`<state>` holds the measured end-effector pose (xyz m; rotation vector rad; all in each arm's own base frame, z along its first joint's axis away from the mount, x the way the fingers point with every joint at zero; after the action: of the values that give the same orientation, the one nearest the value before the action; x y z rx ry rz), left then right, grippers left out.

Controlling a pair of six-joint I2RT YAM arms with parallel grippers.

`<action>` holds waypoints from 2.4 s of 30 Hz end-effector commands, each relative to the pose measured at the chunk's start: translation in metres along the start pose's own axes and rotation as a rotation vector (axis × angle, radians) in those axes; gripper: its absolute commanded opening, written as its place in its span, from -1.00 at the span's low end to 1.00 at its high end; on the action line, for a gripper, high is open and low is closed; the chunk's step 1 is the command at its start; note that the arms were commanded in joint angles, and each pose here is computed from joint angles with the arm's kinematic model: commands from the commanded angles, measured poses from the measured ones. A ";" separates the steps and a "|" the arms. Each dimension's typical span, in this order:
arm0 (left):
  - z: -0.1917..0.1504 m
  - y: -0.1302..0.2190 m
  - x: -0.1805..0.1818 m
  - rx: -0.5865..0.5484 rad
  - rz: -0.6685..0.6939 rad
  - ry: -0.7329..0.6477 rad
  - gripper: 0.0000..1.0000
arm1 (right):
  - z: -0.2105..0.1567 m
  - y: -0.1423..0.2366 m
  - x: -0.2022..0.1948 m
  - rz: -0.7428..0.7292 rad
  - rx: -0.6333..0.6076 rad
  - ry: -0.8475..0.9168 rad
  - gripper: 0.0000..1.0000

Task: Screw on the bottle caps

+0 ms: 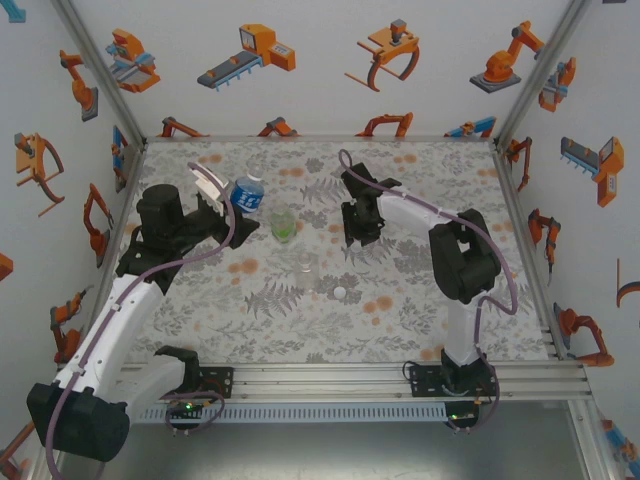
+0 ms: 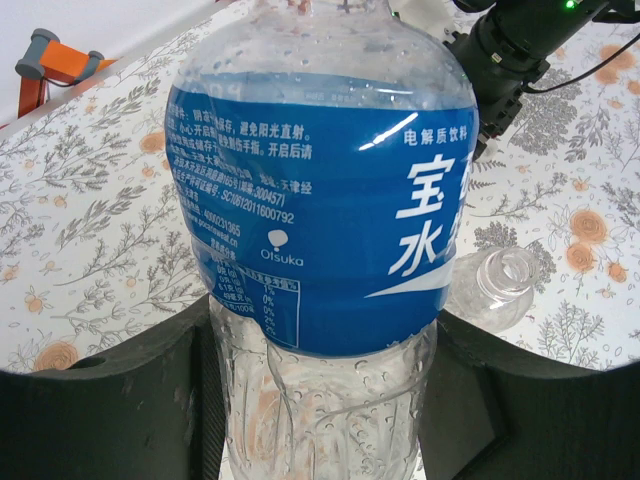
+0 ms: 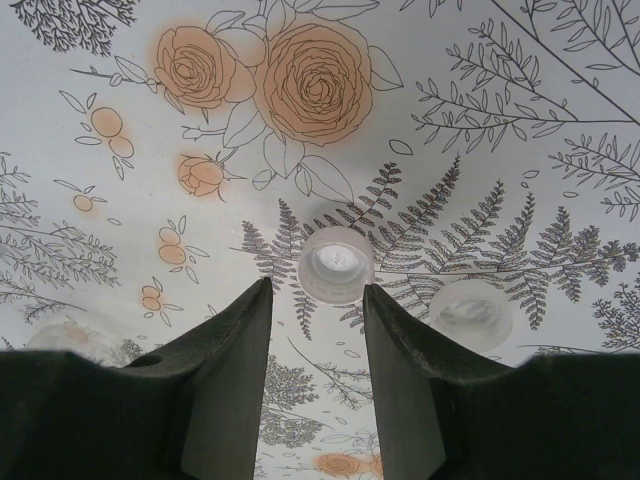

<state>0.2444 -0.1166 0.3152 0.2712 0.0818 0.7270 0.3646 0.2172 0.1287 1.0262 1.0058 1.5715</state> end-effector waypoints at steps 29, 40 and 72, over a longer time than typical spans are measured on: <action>0.006 0.001 -0.003 -0.023 -0.024 -0.010 -0.92 | -0.009 -0.025 0.001 0.059 0.037 -0.057 -0.60; 0.004 -0.003 -0.002 -0.013 -0.029 -0.004 -0.92 | -0.002 -0.010 0.007 0.393 -0.044 -0.197 -0.63; 0.001 -0.007 -0.002 0.001 -0.039 0.003 -0.91 | -0.053 -0.023 -0.055 0.152 0.049 -0.283 -0.21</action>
<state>0.2489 -0.1202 0.3077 0.2896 0.1058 0.7129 0.3454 0.1797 0.1019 1.3929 0.6378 1.6166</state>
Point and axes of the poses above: each hand's point on the last joint's axis, 136 mm out from that joint toward the fingers, its own y axis back along the fingers, its own x axis along the line the jaws close on, z = x × y, the point moved 8 cm from there along y, back along the fingers
